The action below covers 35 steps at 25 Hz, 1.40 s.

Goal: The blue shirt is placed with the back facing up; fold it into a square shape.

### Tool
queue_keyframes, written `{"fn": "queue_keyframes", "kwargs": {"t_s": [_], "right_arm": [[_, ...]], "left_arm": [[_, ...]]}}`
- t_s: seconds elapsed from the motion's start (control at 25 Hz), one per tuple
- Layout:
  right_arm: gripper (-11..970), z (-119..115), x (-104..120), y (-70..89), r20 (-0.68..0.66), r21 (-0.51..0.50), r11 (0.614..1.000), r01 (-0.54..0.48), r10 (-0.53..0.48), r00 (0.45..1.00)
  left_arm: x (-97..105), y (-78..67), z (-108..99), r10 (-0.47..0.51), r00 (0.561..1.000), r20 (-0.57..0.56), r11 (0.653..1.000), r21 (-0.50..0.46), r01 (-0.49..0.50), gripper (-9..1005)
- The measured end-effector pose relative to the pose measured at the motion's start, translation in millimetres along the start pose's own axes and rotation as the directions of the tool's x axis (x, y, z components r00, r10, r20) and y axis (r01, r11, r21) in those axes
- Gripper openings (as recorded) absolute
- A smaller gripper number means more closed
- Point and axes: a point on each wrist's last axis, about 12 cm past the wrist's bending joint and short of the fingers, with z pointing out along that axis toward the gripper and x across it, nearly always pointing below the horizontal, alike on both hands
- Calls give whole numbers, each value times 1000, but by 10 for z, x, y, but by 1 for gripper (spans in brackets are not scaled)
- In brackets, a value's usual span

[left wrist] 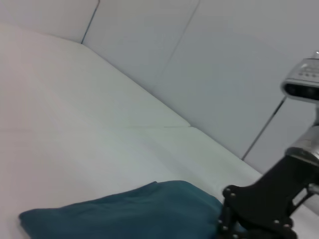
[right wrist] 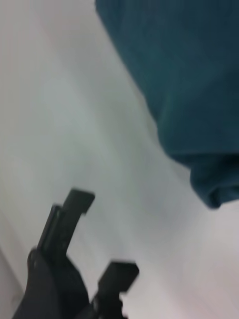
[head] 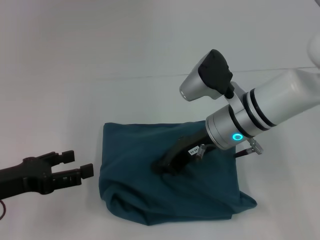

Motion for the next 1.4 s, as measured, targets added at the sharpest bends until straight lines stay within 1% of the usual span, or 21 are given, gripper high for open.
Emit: {"fn": "queue_keyframes", "kwargs": {"t_s": [0.32, 0.56, 0.68, 0.8, 0.92, 1.04, 1.12, 1.24, 1.32, 1.4], "right_arm": [[-2, 134, 18, -46, -65, 90, 996, 14, -8, 998], [-1, 161, 11, -91, -58, 133, 991, 25, -18, 998], [-1, 155, -3, -88, -45, 132, 991, 25, -19, 999], [-1, 86, -69, -44, -10, 98, 995, 23, -22, 1000], [-1, -53, -148, -3, 34, 74, 997, 19, -22, 999], [-1, -213, -175, 12, 57, 72, 997, -4, 0, 998], [-1, -282, -167, 0, 45, 85, 996, -24, 20, 999], [-1, -282, -135, -20, -12, 110, 993, -36, 38, 999], [-1, -251, -111, -26, -53, 131, 991, -38, 46, 998], [-2, -242, -109, -37, -60, 141, 989, -44, 53, 997]], "left_arm": [[-41, -11, 68, 10, 1000, -7, 1000, 20, -10, 860], [-61, -41, 139, 1, 1000, -24, 998, 57, 0, 858], [-94, -75, 216, -28, 998, -63, 996, 89, 33, 858], [-147, -112, 279, -46, 993, -108, 992, 114, 58, 857], [-213, -147, 315, -42, 991, -128, 990, 125, 58, 856], [-285, -189, 349, -41, 989, -140, 986, 156, 63, 856], [-327, -217, 379, -44, 988, -148, 981, 178, 71, 855], [-388, -251, 459, -49, 983, -179, 976, 198, 85, 854], [-413, -265, 541, -60, 974, -217, 975, 195, 103, 854], [-418, -275, 608, -69, 965, -253, 975, 186, 119, 853]]}}
